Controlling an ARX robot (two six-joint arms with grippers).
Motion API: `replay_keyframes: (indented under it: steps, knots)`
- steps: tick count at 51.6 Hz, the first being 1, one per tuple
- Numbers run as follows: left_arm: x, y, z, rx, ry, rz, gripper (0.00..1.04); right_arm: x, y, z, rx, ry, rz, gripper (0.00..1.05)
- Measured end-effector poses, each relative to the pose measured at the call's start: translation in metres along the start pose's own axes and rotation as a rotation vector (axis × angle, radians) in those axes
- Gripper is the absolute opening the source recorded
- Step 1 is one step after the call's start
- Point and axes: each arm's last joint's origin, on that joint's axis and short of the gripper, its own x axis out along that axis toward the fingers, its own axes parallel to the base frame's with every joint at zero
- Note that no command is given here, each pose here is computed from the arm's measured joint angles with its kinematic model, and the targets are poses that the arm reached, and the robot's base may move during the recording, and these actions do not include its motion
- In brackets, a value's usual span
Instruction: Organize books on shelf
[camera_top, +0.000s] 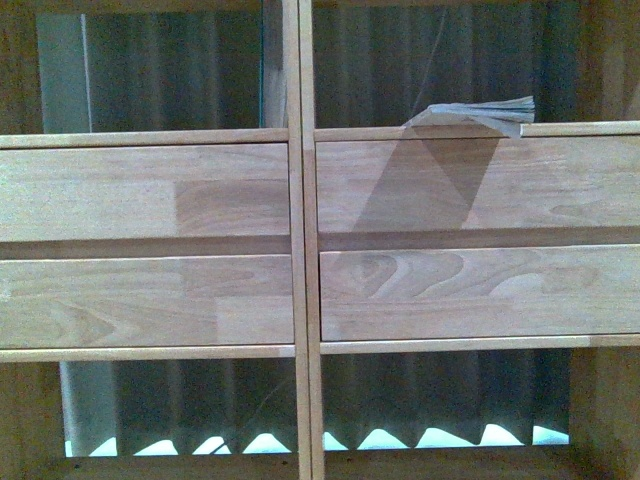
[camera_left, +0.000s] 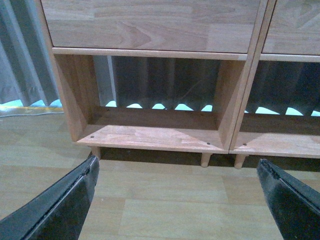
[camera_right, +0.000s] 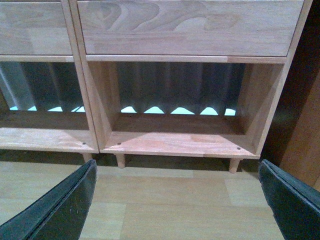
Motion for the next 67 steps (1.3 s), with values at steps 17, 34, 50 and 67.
replay_keyframes:
  steps: [17, 34, 50, 67]
  knots:
    - [0.0, 0.0, 0.0, 0.0, 0.0, 0.0, 0.97, 0.0, 0.0, 0.0, 0.0, 0.0, 0.0, 0.98]
    - [0.0, 0.0, 0.0, 0.0, 0.0, 0.0, 0.97, 0.0, 0.0, 0.0, 0.0, 0.0, 0.0, 0.98]
    - [0.0, 0.0, 0.0, 0.0, 0.0, 0.0, 0.97, 0.0, 0.0, 0.0, 0.0, 0.0, 0.0, 0.98]
    - [0.0, 0.0, 0.0, 0.0, 0.0, 0.0, 0.97, 0.0, 0.0, 0.0, 0.0, 0.0, 0.0, 0.98]
